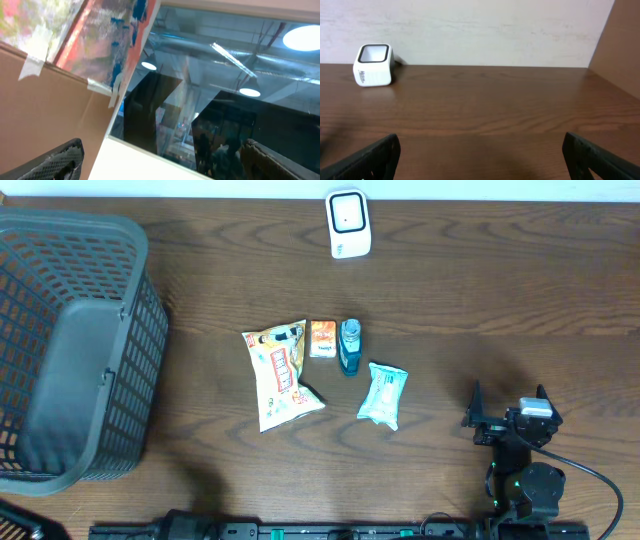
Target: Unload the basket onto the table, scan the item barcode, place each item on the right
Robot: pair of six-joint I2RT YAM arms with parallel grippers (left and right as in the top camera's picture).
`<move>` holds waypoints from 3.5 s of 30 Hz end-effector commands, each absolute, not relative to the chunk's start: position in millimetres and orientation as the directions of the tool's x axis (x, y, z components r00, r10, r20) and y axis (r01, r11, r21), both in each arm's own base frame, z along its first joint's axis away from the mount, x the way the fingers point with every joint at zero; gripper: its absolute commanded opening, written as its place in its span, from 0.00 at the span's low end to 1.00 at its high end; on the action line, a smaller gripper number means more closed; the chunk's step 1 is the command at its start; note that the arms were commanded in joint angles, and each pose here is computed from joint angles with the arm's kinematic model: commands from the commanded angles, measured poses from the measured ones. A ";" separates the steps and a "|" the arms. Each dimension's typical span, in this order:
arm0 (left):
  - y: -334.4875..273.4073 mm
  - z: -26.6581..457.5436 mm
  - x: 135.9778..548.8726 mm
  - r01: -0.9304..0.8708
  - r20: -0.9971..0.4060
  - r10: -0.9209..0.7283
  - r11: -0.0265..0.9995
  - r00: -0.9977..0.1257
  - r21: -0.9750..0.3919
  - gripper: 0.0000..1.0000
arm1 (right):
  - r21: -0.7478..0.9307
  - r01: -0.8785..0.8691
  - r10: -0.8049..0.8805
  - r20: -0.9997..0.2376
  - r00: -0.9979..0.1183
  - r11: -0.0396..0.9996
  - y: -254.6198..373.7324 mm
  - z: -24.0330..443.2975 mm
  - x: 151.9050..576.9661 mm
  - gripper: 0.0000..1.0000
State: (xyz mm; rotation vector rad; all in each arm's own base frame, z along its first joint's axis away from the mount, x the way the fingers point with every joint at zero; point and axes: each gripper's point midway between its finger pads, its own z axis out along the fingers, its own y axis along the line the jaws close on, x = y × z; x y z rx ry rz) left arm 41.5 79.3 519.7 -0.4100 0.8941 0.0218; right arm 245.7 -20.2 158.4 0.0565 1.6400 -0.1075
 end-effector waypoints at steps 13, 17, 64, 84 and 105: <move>79.0 493.7 43.0 -0.185 -0.719 -0.148 0.913 0.678 -0.363 1.00 | -0.044 0.090 -0.037 -0.997 -0.072 0.995 -17.8 158.1 245.6 0.99; 79.8 493.4 41.8 -0.202 -0.720 -0.136 0.910 0.680 -0.363 1.00 | -0.044 0.090 -0.037 -0.997 -0.072 0.995 -17.9 158.1 245.6 0.99; 56.3 214.1 215.5 -0.372 -0.982 -0.188 0.909 0.029 -0.185 1.00 | -0.043 0.090 -0.037 -0.997 -0.072 0.995 -17.9 158.1 245.6 0.99; 61.3 100.4 178.0 -0.398 -0.869 -0.121 0.913 -0.480 0.093 1.00 | -0.044 0.090 -0.037 -0.997 -0.073 0.995 -17.9 158.0 245.6 0.99; 63.8 75.9 159.2 -0.380 -0.797 -0.106 0.911 -0.595 0.163 1.00 | 0.703 -0.517 0.437 -0.710 -0.553 0.488 128.0 162.5 187.4 0.99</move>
